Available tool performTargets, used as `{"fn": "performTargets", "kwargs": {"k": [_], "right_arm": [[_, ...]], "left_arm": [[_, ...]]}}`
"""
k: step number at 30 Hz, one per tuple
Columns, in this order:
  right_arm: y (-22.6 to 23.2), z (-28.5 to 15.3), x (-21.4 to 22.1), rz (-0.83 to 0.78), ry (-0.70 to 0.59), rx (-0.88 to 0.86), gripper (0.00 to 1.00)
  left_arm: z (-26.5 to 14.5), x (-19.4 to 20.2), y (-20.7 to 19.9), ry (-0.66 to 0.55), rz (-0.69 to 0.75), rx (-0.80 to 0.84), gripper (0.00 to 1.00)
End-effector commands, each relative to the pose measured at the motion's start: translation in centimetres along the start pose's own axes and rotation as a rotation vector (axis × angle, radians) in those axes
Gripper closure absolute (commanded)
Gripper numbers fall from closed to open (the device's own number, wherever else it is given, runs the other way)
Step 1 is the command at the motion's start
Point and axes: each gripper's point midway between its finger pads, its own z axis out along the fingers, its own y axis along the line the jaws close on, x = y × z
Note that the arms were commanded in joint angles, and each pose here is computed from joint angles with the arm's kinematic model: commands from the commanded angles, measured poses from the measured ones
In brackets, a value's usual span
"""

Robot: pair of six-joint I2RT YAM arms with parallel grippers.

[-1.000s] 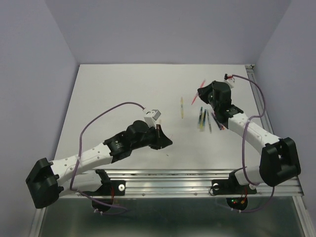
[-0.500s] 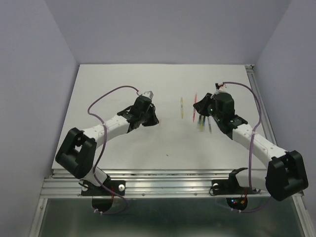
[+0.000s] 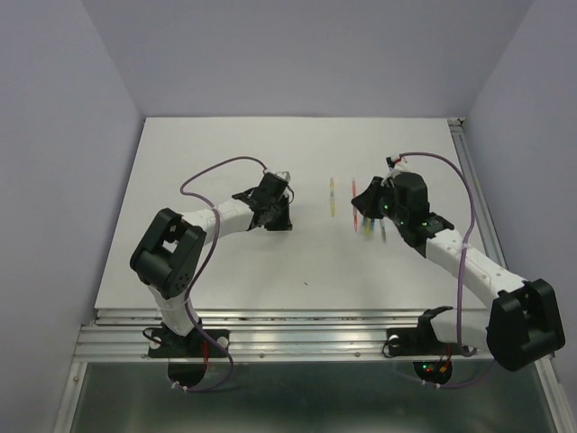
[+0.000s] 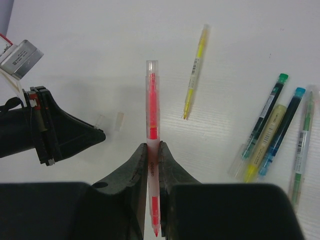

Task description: Open the pen caps

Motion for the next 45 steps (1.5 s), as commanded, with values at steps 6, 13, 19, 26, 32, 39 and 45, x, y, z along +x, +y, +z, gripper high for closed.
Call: {"fn": "performTargets", "kwargs": {"k": [6, 13, 19, 26, 32, 39, 45], "right_arm": [[-0.1, 0.4, 1.3, -0.022, 0.040, -0.020, 0.99], [-0.4, 0.4, 1.6, -0.032, 0.062, -0.005, 0.99], [-0.2, -0.3, 1.9, -0.029, 0.084, -0.011, 0.99], [0.8, -1.4, 3.8, -0.068, 0.171, -0.086, 0.99], [2.6, -2.2, 6.3, -0.091, 0.278, -0.234, 0.99], [7.6, -3.4, 6.8, -0.029, 0.292, -0.517, 0.99], [10.6, -3.8, 7.1, -0.008, 0.281, -0.613, 0.99]], "left_arm": [[-0.3, -1.0, -0.1, -0.015, 0.025, -0.006, 0.77], [0.3, -0.2, 0.2, 0.017, 0.028, -0.012, 0.69], [-0.3, -0.5, -0.2, 0.007, 0.030, 0.001, 0.53], [-2.3, -1.0, -1.2, -0.030, 0.030, 0.048, 0.31], [-5.6, -1.7, -3.9, -0.073, 0.027, 0.188, 0.22], [-11.7, -3.8, -10.6, -0.205, 0.030, 0.544, 0.18], [-11.9, -4.4, -12.8, -0.201, -0.033, 0.637, 0.18]]}}
